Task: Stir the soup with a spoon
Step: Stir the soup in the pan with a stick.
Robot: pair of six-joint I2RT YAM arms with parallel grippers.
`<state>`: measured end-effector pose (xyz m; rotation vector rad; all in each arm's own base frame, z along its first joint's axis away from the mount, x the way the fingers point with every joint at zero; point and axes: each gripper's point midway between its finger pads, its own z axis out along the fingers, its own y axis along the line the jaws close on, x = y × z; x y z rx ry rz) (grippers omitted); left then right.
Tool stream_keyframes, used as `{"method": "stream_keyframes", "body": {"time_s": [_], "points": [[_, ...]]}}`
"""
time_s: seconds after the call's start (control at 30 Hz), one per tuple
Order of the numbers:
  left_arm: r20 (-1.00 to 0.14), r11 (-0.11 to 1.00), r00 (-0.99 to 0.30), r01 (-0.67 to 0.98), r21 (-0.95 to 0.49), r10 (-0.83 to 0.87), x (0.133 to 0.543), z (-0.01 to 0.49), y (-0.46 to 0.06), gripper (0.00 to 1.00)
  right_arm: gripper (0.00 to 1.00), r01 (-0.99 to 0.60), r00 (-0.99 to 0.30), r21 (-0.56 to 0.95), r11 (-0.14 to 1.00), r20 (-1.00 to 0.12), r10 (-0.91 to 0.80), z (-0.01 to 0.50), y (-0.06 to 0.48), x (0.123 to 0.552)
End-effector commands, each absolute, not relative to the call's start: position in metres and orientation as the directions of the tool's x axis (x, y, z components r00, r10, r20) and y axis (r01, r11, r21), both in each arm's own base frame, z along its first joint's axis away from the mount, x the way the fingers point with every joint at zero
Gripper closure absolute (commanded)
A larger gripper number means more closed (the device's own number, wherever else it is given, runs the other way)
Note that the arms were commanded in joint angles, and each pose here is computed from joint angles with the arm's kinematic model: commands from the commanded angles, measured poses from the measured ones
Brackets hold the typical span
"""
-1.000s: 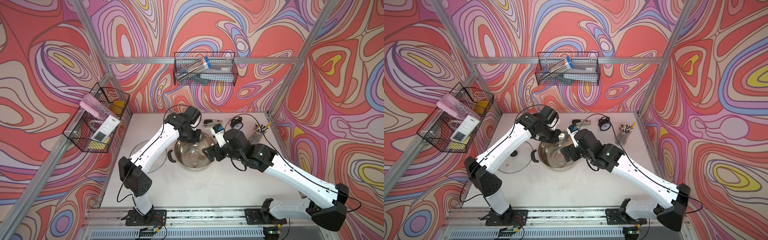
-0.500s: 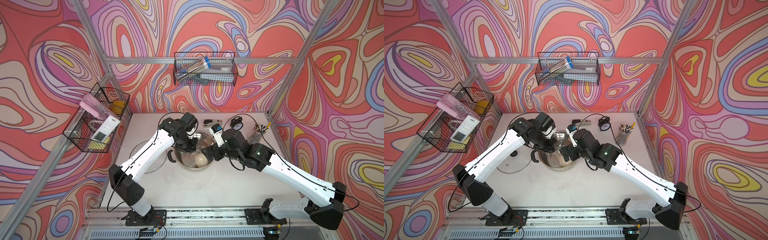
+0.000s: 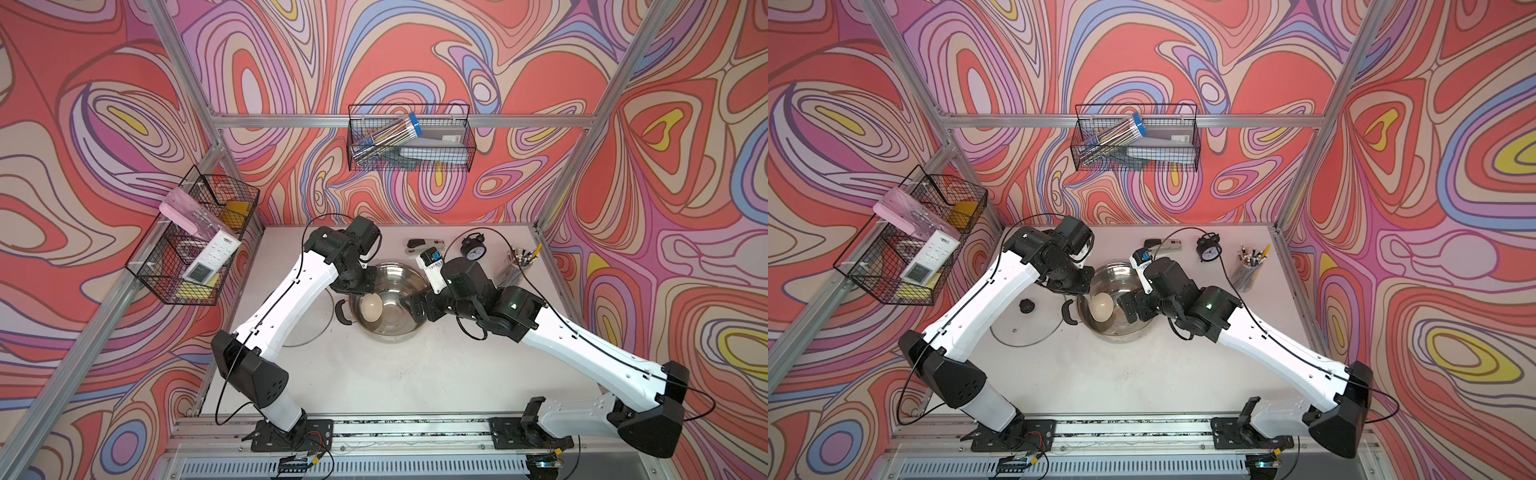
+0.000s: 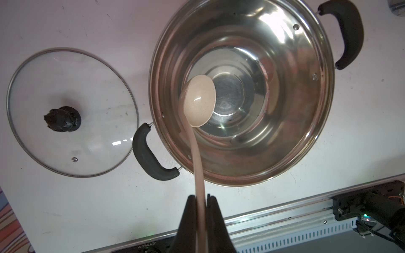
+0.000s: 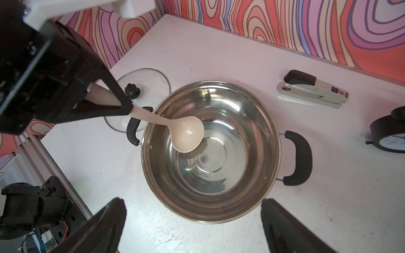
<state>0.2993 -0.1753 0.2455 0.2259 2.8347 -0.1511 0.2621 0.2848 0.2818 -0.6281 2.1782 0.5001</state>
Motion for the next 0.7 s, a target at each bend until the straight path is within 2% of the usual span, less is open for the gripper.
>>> {"method": "stream_keyframes", "body": {"time_s": [0.0, 0.17, 0.3, 0.67], "points": [[-0.368, 0.987, -0.921, 0.155, -0.047, 0.127, 0.324, 0.251, -0.175, 1.0, 0.02, -0.581, -0.549, 0.133, 0.803, -0.792, -0.266, 0.288, 0.28, 0.261], [-0.419, 0.976, -0.905, 0.148, -0.157, 0.07, 0.343, 0.255, -0.2, 1.0, 0.02, -0.574, -0.547, 0.123, 0.81, -0.793, -0.267, 0.29, 0.275, 0.259], [-0.391, 0.946, -0.919, 0.175, -0.274, 0.057, 0.346, 0.251, -0.226, 1.0, 0.02, -0.572, -0.546, 0.12, 0.811, -0.794, -0.267, 0.293, 0.275, 0.259], [-0.283, 0.891, -0.956, 0.194, -0.41, 0.078, 0.304, 0.244, -0.248, 1.0, 0.02, -0.572, -0.547, 0.124, 0.811, -0.795, -0.264, 0.295, 0.273, 0.257]]}}
